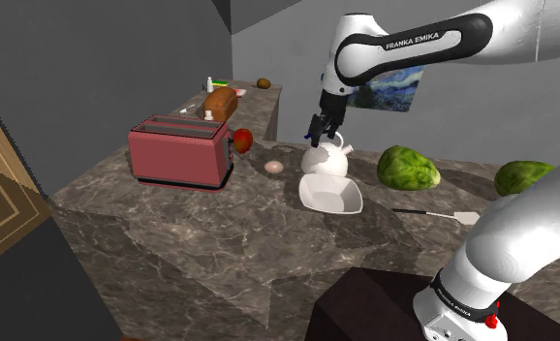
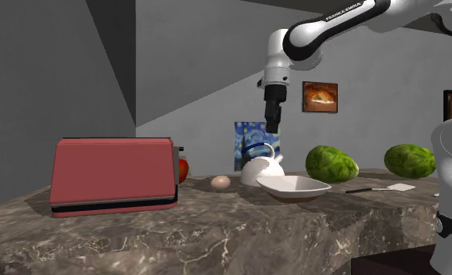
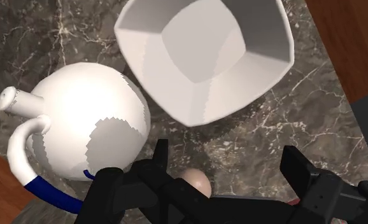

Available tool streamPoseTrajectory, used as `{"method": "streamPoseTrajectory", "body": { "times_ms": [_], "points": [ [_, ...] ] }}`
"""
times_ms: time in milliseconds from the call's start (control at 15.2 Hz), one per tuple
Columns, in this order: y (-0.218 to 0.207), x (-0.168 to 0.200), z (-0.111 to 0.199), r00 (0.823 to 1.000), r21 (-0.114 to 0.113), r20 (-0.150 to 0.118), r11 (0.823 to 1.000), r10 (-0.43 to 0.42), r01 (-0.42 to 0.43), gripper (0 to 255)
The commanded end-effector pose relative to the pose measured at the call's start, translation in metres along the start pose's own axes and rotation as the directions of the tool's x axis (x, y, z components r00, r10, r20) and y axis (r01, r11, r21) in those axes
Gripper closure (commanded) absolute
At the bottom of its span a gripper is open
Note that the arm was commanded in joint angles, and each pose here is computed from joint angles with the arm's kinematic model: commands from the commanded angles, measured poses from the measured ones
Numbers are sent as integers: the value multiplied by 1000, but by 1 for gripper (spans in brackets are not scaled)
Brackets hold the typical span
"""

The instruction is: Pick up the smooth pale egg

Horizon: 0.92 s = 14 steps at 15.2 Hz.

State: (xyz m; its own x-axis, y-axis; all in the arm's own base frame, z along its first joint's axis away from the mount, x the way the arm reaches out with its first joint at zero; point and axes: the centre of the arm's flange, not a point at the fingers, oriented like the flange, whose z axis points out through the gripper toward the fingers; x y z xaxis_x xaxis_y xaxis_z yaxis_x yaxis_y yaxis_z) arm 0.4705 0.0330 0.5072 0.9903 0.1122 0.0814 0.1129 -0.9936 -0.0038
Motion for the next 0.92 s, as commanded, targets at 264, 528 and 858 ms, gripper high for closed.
{"method": "streamPoseTrajectory", "body": {
  "times_ms": [264,528,858],
  "points": [
    [1,62,54,1000,2,11,1000,-9,9,0],
    [3,103,90,1000,4,18,1000,-14,14,0],
    [6,153,134,999,5,28,1000,-21,21,0]
  ]
}}
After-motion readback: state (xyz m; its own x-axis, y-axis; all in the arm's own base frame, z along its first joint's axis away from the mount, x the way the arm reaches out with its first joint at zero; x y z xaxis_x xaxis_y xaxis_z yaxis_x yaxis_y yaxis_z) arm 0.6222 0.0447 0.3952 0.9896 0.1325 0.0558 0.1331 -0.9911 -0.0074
